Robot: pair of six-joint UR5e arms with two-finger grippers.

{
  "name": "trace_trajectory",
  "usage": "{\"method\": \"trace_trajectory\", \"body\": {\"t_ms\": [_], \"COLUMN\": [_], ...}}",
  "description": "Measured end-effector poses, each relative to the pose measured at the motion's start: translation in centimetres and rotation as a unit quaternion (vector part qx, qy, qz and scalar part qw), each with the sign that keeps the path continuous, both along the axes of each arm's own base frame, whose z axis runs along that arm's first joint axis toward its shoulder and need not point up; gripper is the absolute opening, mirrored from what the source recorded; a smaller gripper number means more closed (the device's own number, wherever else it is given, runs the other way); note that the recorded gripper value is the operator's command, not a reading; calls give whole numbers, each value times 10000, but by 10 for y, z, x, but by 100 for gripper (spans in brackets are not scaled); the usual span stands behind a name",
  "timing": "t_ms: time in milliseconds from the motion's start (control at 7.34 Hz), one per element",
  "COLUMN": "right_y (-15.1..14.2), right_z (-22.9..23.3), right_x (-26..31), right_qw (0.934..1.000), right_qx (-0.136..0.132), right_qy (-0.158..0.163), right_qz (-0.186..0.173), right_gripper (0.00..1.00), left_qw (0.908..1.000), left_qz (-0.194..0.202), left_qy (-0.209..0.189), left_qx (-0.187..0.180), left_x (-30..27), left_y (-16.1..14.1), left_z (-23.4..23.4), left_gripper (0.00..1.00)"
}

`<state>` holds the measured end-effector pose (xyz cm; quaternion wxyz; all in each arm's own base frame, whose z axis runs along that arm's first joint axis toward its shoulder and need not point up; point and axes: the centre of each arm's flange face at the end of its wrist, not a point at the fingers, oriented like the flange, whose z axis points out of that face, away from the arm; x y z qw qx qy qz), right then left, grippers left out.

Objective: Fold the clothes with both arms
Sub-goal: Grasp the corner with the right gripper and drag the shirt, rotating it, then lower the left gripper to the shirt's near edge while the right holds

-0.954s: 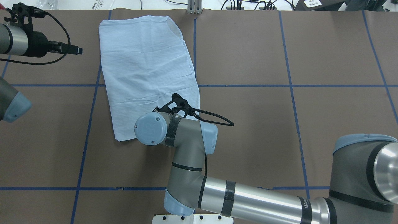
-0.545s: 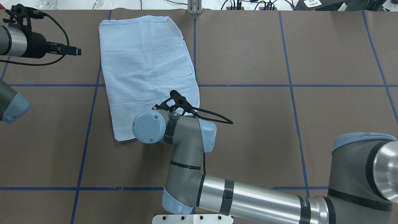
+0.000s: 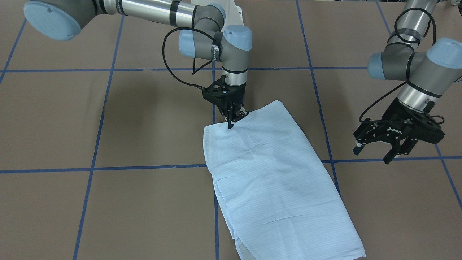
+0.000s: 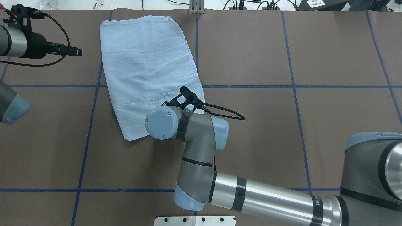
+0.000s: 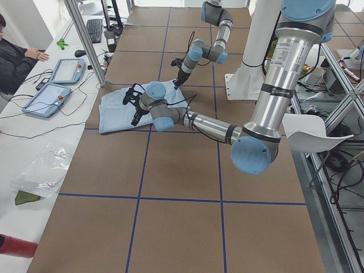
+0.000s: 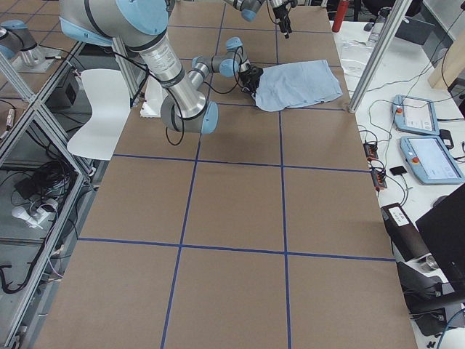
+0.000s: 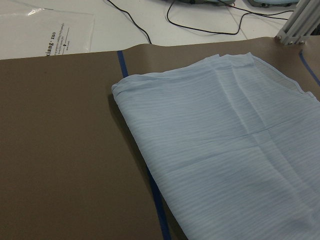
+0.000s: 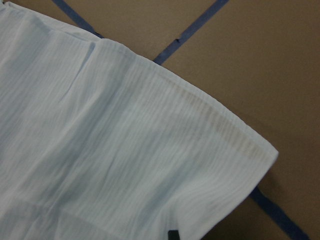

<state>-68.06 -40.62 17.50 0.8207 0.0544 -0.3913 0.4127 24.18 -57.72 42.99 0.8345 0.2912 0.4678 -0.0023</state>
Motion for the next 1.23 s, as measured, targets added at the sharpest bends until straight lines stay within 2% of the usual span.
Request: {"method": "trace_trajectory", "body": {"t_ms": [409,681,818,954,1226], "right_y": [32,73,92,107,122], "right_z": [56,55,48,39,31], "right_x": [73,95,99,102,101], "right_qw": [9997,9989,9987,9986,9985], "right_qx": [169,304,330,322,353], "right_qy": [-80,-207,-211,-214,-217], "right_qz": [-153,-284,-339,-365,-349], "right_gripper": [0,0,0,0,0], "left_qw": [10000,9999,9993,9975,9895], "left_qz": [22,65,89,159,317], "left_qy": [22,134,327,589,1111], "left_qx": [12,-5,-148,-366,-871], "left_x": [1,8,20,37,68], "left_y": [2,8,20,46,127], "left_z": [-2,-12,-23,-35,-58], "left_gripper": [100,100,100,100,100]}}
